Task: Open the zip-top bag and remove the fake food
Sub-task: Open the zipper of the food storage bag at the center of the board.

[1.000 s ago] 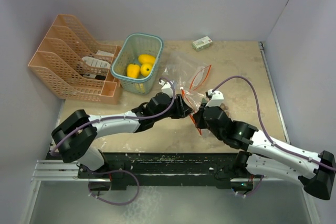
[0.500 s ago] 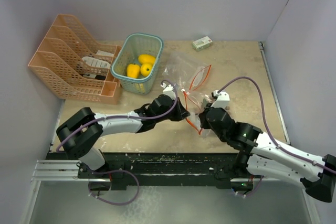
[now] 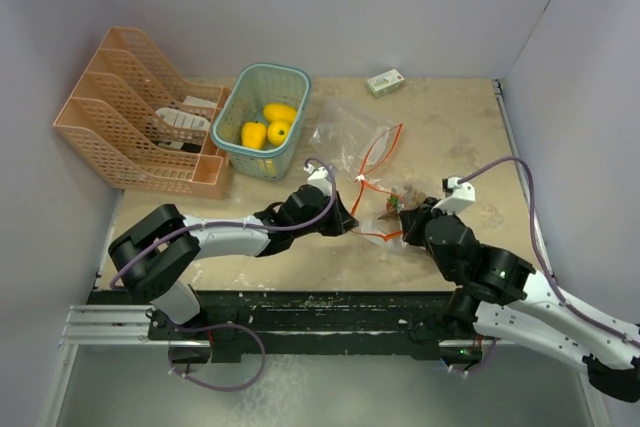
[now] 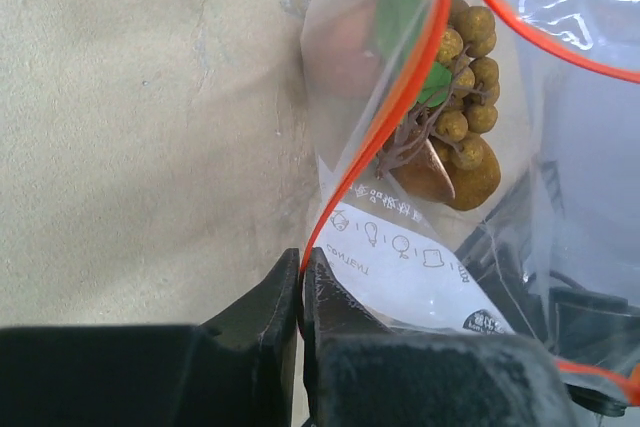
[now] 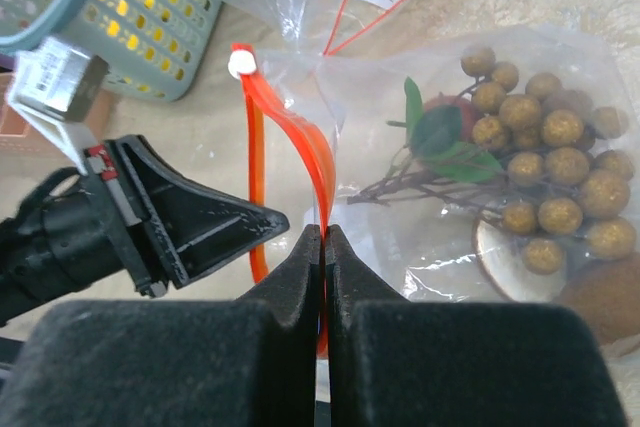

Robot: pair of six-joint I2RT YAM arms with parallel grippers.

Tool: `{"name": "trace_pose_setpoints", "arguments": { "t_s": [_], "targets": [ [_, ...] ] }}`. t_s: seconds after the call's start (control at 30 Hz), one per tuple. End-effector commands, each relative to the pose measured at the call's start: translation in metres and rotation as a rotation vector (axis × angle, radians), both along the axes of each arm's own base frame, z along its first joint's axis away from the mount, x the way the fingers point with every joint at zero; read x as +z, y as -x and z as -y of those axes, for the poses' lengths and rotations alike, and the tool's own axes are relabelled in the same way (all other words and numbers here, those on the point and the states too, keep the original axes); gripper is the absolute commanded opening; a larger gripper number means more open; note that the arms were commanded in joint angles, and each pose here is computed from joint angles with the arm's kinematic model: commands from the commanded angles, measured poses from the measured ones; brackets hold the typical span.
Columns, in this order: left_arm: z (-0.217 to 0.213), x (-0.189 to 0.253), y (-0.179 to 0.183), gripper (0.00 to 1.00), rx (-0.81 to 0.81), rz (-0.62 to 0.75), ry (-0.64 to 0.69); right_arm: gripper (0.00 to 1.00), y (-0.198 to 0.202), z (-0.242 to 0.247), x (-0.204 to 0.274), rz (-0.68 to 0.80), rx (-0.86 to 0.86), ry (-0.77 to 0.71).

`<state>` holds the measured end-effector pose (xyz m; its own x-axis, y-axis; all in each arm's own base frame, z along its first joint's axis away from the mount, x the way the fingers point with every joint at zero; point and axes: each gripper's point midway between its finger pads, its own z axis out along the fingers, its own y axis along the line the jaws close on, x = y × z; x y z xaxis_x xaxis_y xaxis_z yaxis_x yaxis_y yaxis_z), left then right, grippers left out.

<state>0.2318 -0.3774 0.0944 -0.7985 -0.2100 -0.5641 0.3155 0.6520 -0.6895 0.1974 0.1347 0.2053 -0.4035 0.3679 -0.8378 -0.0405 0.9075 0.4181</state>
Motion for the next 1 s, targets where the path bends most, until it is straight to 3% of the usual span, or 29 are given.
{"name": "trace_pose_setpoints", "arguments": {
  "t_s": [0.0, 0.2, 0.5, 0.97],
  "targets": [
    [0.004, 0.031, -0.005, 0.12, -0.018, 0.090, 0.041, 0.00, -0.007, 0.000, -0.011, -0.021, -0.044, 0.040],
    [-0.005, 0.078, -0.002, 0.26, -0.016, 0.189, 0.019, 0.00, -0.013, -0.017, -0.024, -0.044, -0.010, 0.073],
    [-0.016, 0.106, 0.001, 0.28, 0.002, 0.227, 0.038, 0.00, -0.014, -0.026, -0.029, -0.042, 0.020, 0.064],
    [0.038, 0.086, -0.012, 0.24, -0.085, 0.175, 0.085, 0.00, -0.010, -0.030, -0.019, -0.021, 0.055, 0.016]
  ]
}}
